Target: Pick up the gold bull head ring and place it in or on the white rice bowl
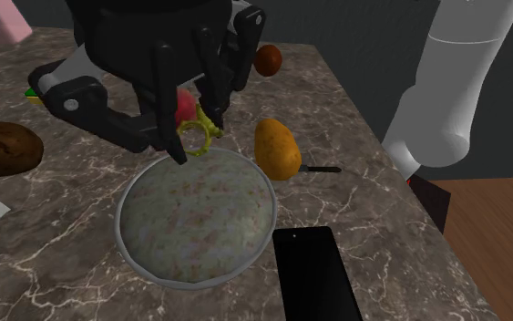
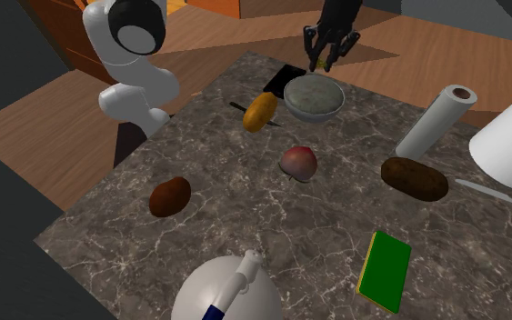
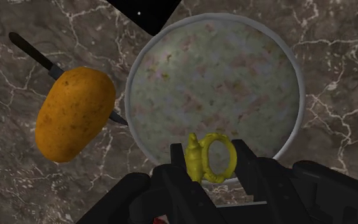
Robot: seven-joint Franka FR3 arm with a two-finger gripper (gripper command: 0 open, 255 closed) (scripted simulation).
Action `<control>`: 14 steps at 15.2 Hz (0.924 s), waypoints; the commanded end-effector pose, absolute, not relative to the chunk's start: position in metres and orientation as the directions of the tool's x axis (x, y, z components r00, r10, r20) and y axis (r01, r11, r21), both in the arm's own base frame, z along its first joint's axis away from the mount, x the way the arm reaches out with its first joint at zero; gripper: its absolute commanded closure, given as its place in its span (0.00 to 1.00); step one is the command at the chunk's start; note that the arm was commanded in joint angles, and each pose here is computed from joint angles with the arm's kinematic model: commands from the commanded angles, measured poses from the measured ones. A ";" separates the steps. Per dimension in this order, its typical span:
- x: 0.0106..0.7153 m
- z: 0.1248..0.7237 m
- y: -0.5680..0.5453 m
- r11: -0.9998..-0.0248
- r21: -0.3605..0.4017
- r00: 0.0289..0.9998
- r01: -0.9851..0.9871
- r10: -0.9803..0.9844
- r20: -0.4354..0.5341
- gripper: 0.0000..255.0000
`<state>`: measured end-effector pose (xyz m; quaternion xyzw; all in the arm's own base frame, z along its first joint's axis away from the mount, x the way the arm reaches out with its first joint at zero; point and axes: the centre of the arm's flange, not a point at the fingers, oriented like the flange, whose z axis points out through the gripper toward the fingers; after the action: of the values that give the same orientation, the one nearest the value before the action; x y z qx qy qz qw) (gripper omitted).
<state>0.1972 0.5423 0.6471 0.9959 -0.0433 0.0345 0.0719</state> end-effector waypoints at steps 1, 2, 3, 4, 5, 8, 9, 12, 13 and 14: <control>0.195 0.638 0.546 -0.986 0.140 0.994 -0.093 -0.083 0.075 1.00; 0.195 0.633 0.546 -0.986 0.140 0.994 -0.093 -0.083 0.075 1.00; 0.195 0.628 0.546 -0.986 0.140 0.994 -0.093 -0.083 0.075 1.00; 0.195 0.622 0.546 -0.986 0.140 0.994 -0.093 -0.083 0.075 1.00; 0.195 0.617 0.546 -0.986 0.140 0.994 -0.093 -0.083 0.075 1.00; 0.195 0.601 0.546 -0.986 0.140 0.994 -0.093 -0.083 0.075 1.00; 0.195 0.596 0.546 -0.986 0.140 0.994 -0.093 -0.083 0.075 1.00; 0.195 0.589 0.546 -0.986 0.140 0.994 -0.093 -0.083 0.075 1.00; 0.195 0.589 0.546 -0.986 0.140 0.994 -0.093 -0.083 0.075 1.00; 0.195 0.589 0.546 -0.986 0.140 0.994 -0.093 -0.083 0.075 1.00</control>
<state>0.1950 0.5457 0.5891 0.9958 -0.0441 0.0346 0.0719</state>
